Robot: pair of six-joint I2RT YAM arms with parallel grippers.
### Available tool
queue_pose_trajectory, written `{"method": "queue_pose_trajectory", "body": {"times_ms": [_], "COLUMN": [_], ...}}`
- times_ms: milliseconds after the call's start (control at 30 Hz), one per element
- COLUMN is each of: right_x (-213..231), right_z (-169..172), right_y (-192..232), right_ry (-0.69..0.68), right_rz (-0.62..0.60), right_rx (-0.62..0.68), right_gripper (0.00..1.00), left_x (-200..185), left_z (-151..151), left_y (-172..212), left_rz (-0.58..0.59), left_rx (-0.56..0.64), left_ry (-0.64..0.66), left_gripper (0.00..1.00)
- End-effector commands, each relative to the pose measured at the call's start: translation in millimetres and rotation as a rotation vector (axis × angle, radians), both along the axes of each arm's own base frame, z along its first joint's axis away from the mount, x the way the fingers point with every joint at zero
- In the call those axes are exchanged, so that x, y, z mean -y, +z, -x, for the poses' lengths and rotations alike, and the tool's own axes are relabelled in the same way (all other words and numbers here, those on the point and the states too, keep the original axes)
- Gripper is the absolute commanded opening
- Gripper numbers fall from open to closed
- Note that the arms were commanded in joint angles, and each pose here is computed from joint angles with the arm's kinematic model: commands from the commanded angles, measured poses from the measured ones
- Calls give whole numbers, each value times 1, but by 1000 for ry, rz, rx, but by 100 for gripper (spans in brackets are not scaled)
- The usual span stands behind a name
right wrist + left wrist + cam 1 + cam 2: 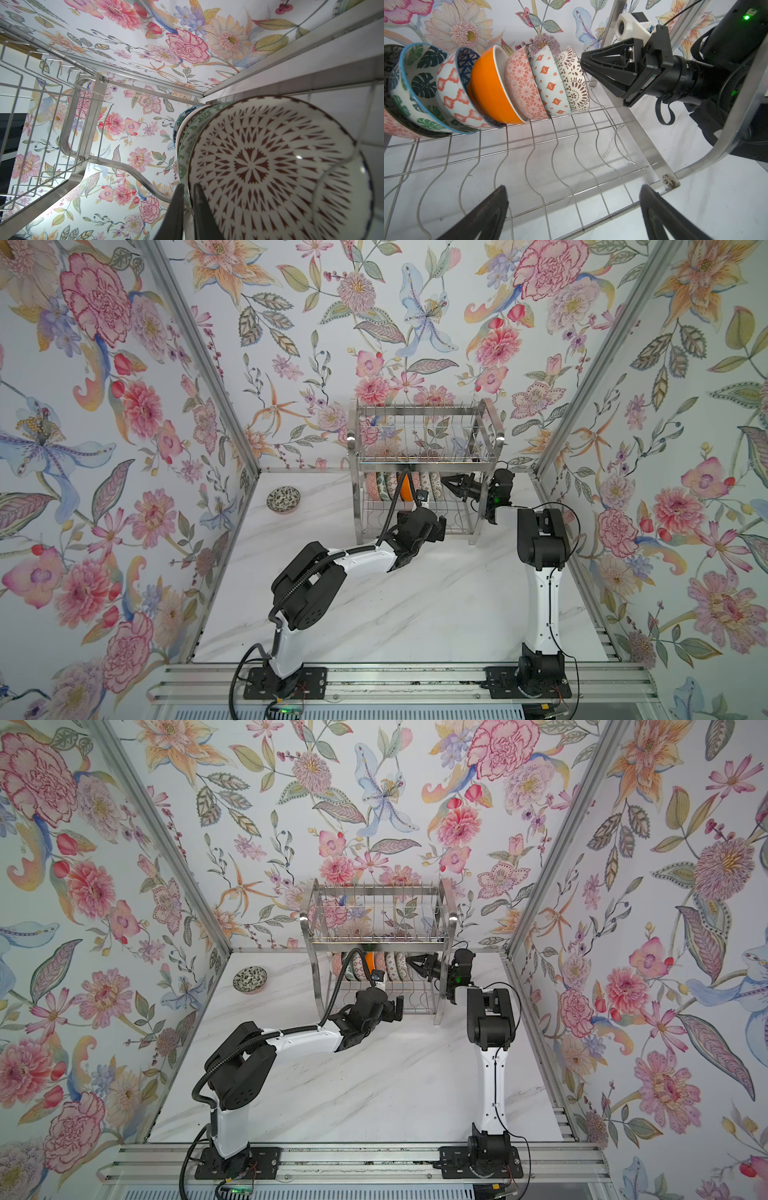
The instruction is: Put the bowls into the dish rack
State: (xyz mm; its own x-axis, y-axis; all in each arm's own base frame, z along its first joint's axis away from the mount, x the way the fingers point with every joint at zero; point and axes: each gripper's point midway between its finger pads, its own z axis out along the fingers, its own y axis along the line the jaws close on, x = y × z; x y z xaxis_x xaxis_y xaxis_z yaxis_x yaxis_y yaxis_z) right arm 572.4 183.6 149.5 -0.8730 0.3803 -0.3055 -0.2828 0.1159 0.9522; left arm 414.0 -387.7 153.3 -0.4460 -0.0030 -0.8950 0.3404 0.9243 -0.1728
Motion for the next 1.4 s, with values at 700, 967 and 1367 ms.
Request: {"method": "queue_pose_trajectory", "body": {"times_ms": [700, 967, 1367], "right_x": [38, 60, 98], "right_z": [7, 11, 21], "right_y": [23, 38, 58], "right_ry": [-73, -119, -225], "right_rz": [31, 31, 54], "right_rx": [52, 72, 70], "right_gripper": [30, 37, 66], "left_x": [-1, -3, -10], "left_z": [2, 4, 17], "left_y": [10, 13, 19], "left_rz": [-80, -71, -35], "left_rx": [4, 7, 8], "left_ry": [4, 0, -23], "left_gripper": [99, 99, 99]}}
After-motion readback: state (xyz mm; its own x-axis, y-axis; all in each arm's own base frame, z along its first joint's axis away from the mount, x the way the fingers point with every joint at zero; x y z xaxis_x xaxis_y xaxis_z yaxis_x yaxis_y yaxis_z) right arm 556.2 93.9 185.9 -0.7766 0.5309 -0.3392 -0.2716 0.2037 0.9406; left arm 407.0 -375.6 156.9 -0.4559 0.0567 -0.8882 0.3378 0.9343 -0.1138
